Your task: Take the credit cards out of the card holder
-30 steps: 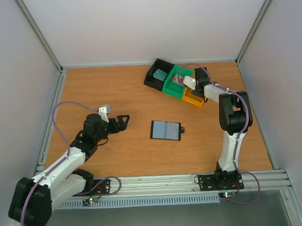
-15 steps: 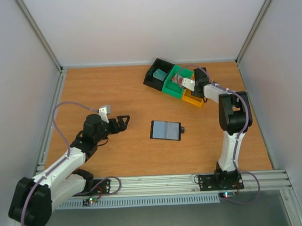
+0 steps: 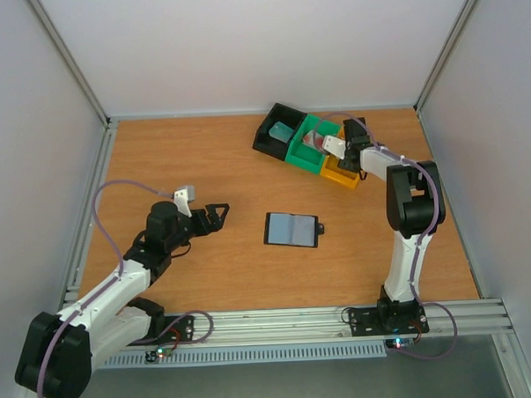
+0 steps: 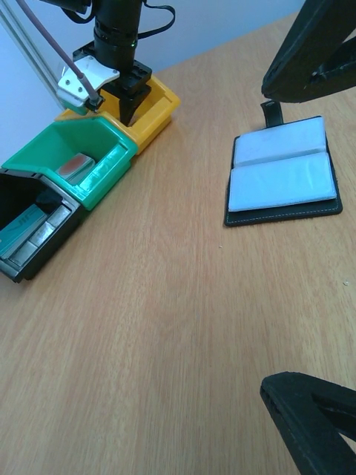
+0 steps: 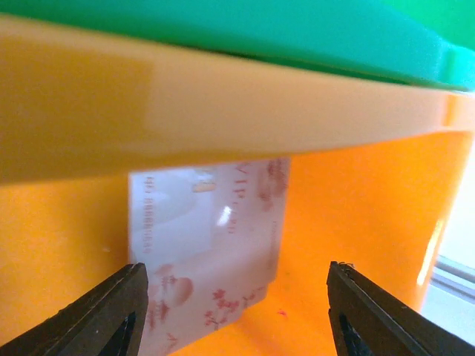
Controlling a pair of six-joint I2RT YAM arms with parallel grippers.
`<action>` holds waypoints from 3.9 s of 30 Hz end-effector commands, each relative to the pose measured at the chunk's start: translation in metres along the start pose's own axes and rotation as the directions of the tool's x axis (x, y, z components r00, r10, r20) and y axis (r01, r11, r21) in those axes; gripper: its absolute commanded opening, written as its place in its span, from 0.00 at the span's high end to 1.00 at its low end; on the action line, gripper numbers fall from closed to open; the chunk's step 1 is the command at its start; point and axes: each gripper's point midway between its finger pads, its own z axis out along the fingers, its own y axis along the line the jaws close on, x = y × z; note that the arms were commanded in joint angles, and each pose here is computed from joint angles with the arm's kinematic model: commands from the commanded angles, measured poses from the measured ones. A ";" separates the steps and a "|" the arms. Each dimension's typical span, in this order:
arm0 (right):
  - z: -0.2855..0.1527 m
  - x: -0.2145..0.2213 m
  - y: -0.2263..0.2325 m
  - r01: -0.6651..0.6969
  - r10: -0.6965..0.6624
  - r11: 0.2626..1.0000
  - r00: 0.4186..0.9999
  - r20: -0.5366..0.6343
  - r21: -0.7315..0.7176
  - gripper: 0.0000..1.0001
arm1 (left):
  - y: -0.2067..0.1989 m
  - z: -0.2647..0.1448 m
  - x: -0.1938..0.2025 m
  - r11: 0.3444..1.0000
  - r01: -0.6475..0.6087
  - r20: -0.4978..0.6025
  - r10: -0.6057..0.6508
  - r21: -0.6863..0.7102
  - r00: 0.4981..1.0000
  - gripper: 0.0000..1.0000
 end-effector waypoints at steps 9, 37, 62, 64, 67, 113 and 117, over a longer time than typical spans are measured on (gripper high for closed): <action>-0.009 0.006 -0.047 -0.053 0.058 0.984 0.998 -0.026 0.168 0.33 | -0.004 -0.001 -0.006 1.000 -0.010 0.032 0.009 0.028 0.999 0.01; -0.035 -0.012 0.030 -0.592 0.530 0.582 0.796 -0.292 -0.557 0.99 | -0.003 0.000 -0.005 0.999 -0.020 0.035 0.019 0.034 0.999 0.01; -0.045 -0.045 0.051 -0.586 0.541 0.452 0.779 -0.316 -0.672 0.99 | 0.000 0.001 -0.005 0.999 -0.024 0.039 0.023 0.022 0.999 0.01; -0.043 -0.040 0.055 -0.598 0.529 0.451 0.777 -0.341 -0.662 0.99 | 0.000 0.001 -0.005 1.000 -0.022 0.041 0.021 0.023 0.999 0.01; -0.036 -0.033 0.058 -0.620 0.515 0.463 0.770 -0.377 -0.634 0.99 | 0.000 0.002 -0.004 0.999 -0.023 0.039 0.022 0.023 0.999 0.01; -0.207 -0.068 0.148 -0.843 0.823 0.305 0.467 -0.324 -0.443 0.37 | -0.002 0.005 0.025 0.997 0.044 -0.092 -0.039 0.059 0.995 0.01; -0.197 -0.046 0.190 -0.862 0.775 0.285 0.464 -0.429 -0.420 0.25 | -0.004 0.010 0.041 0.992 0.104 -0.174 -0.091 0.070 0.981 0.01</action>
